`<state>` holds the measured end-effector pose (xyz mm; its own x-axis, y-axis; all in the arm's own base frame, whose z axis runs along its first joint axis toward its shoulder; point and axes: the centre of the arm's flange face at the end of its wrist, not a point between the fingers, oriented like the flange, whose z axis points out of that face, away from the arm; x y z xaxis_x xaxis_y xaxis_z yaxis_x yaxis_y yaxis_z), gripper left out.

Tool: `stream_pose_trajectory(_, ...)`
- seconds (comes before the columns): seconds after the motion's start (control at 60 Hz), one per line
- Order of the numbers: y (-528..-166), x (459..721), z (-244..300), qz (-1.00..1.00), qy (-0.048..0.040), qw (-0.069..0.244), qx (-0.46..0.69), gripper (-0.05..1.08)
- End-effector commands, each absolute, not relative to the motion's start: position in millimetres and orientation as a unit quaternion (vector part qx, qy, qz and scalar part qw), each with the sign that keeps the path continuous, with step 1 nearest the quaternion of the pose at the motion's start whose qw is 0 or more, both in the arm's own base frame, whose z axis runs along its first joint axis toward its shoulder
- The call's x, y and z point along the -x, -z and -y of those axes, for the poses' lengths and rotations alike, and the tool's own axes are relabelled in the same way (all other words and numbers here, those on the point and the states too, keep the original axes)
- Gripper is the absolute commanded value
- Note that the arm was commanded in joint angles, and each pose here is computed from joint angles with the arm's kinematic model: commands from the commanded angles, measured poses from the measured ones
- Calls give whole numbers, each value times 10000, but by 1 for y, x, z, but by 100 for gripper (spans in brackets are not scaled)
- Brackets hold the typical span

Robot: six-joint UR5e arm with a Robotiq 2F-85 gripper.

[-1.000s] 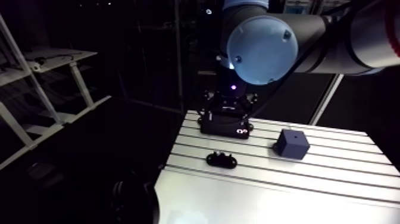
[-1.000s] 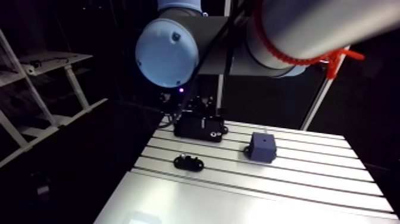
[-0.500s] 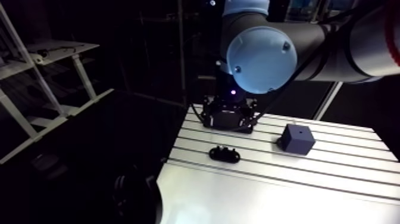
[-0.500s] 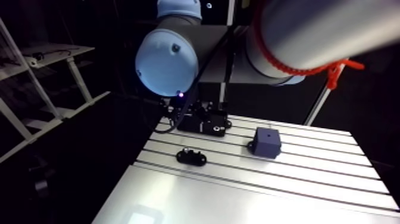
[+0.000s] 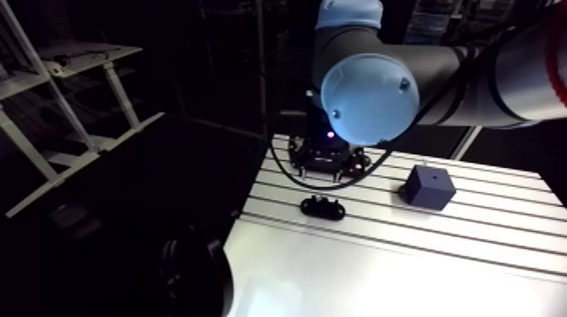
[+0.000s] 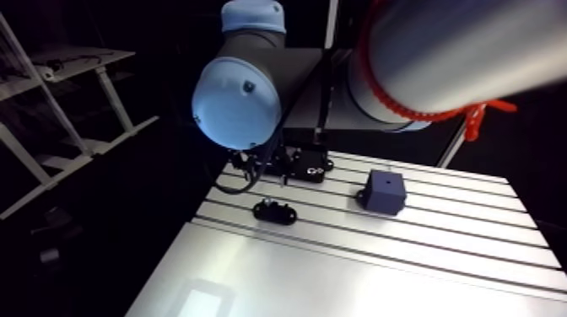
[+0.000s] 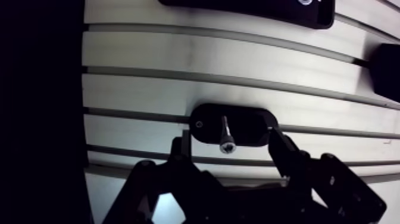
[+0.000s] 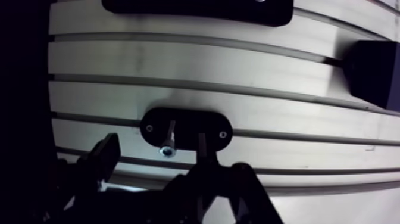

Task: Pick up the M10 bolt and insert it into the hole until fully seated.

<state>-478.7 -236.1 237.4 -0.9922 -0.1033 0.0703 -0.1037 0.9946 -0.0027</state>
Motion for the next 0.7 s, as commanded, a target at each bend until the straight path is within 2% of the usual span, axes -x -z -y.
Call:
stream_pose_trajectory(0.017,-233,477,238,9980,-25,327,-532,30)
stream_pose_trajectory(0.7,-214,468,239,9983,15,124,-577,34)
